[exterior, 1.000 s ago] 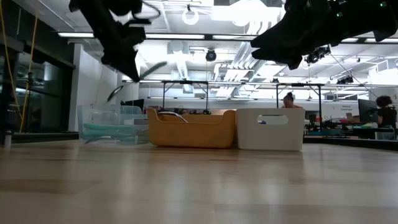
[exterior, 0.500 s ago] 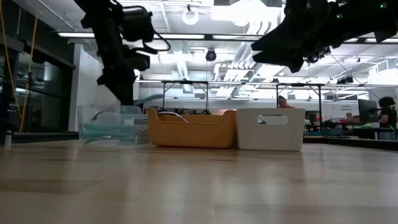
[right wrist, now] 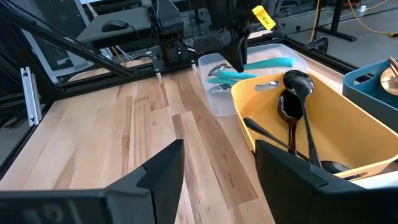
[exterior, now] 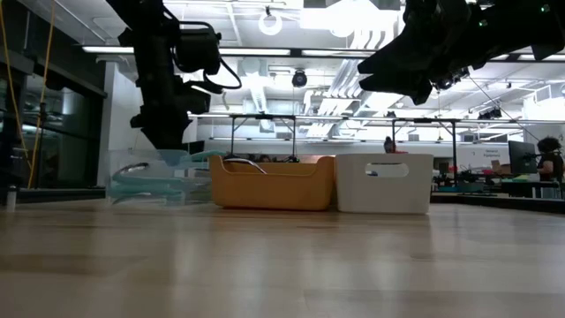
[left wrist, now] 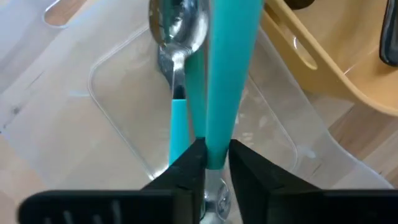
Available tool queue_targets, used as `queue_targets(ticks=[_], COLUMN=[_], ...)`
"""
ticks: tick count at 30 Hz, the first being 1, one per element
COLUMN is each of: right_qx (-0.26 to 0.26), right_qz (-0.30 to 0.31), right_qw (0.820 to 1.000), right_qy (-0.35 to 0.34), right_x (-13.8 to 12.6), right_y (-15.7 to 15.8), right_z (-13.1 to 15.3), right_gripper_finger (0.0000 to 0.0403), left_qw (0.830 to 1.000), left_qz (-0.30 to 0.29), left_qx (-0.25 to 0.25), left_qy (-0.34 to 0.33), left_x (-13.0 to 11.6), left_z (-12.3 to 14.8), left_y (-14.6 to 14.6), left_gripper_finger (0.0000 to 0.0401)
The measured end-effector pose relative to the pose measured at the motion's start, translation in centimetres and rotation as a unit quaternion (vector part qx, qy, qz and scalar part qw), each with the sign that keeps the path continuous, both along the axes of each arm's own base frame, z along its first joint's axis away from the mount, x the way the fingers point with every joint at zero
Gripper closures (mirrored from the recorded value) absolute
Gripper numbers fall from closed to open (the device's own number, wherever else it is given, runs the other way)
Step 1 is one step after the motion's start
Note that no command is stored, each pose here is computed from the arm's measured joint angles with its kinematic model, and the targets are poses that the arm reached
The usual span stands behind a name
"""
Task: Sort silverware by color (type)
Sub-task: Put the turquoise blue spoon into the transparent bin, then return to Home Position
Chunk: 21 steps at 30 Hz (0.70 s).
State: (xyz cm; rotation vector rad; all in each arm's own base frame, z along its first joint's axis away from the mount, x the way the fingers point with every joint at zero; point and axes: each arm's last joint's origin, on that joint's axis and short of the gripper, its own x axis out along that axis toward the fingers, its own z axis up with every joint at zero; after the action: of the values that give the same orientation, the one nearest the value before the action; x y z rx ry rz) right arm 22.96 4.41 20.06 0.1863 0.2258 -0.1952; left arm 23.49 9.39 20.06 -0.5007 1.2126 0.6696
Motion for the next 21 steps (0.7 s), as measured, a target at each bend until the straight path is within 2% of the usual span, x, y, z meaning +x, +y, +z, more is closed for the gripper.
queue_targets(ticks=[6,13,18,21], right_qx=[-0.001,-0.005,-0.004,-0.002], right_qz=[0.0,0.001,0.001,0.008], right_qw=[1.0,1.0,1.0,1.0], right_qy=[0.0,0.001,0.001,0.001], right_x=[0.0,0.0,0.0,0.0], right_y=[0.0,0.0,0.0,0.0], right_z=[0.0,0.0,0.0,0.0], right_gripper_finger=[0.0213,0.0213,0.0213,0.0213], left_qw=[1.0,1.0,0.995,0.983], left_qz=[0.0,-0.018,-0.031,-0.051], left_qx=[0.001,0.012,0.051,0.087], left_qy=[0.002,-0.007,-0.078,-0.155], left_x=[0.0,0.5,1.0,1.2], left_z=[0.0,1.8,5.0,6.6], left_y=[0.0,0.4,0.7,0.1], left_gripper_finger=[0.0286,0.0259,0.0257,0.0257])
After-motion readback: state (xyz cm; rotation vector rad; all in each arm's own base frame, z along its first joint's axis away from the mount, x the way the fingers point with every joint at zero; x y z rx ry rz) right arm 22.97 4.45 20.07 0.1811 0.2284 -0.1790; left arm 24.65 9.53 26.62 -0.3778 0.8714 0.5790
